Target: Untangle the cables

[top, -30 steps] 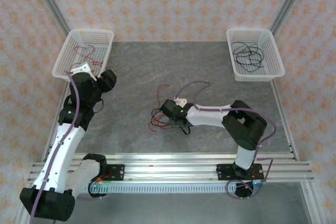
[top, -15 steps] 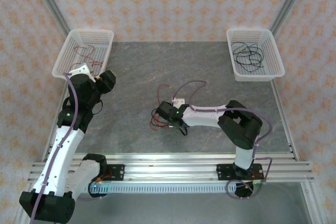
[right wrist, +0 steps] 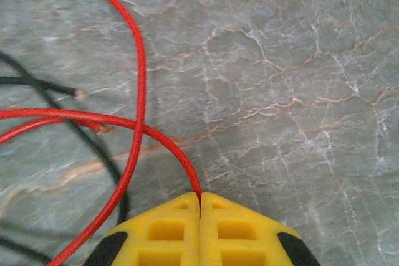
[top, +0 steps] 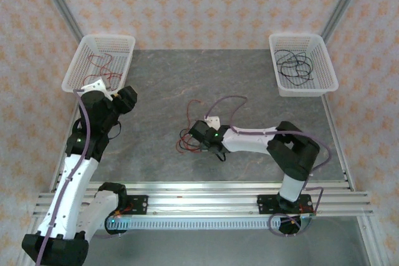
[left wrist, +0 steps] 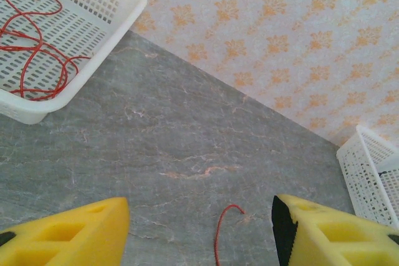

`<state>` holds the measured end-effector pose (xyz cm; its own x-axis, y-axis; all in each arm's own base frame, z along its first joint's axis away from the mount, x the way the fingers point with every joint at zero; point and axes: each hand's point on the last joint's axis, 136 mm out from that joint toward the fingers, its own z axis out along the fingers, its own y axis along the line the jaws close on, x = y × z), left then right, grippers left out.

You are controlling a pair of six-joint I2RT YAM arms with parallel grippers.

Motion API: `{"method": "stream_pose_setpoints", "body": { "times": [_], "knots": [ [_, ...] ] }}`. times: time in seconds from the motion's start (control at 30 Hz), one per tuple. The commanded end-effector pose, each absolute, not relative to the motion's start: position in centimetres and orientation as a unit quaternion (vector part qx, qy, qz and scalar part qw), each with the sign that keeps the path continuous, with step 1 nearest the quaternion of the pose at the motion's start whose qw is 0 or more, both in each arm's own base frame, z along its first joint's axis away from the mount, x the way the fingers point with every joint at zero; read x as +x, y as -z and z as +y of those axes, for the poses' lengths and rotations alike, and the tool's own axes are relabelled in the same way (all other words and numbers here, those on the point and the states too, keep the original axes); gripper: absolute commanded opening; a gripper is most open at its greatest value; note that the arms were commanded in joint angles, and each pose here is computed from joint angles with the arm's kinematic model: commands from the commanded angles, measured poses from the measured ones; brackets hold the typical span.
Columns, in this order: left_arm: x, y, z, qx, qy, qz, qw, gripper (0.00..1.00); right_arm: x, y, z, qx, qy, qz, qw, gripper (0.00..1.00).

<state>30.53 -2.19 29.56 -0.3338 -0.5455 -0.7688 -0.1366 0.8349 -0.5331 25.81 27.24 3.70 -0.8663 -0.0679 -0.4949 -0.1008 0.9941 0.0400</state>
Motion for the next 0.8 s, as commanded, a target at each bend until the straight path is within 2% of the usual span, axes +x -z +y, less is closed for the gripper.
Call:
{"method": "stream_pose_setpoints", "body": {
  "times": [0.0, 0.27, 0.43, 0.77],
  "knots": [
    [29.8, -30.2, -3.3, -0.2, 0.216, 0.794, 0.532, 0.62, 27.1, -9.1, 28.0, -0.064, -0.07, 0.943, 0.319, 0.0],
    [28.9, -29.4, -5.8, -0.177, 0.26, 0.793, 0.522, 0.62, 27.3, -16.8, 27.8, -0.139, -0.101, 0.897, 0.407, 0.0],
    [28.6, -28.7, -9.1, -0.141, 0.315, 0.788, 0.509, 0.62, 26.9, -20.7, 28.3, -0.18, -0.142, 0.859, 0.458, 0.0],
    [27.5, -24.4, -19.2, -0.018, 0.38, 0.799, 0.466, 0.61, 27.2, -22.7, 28.4, -0.183, -0.154, 0.838, 0.491, 0.0]
  ]
}}
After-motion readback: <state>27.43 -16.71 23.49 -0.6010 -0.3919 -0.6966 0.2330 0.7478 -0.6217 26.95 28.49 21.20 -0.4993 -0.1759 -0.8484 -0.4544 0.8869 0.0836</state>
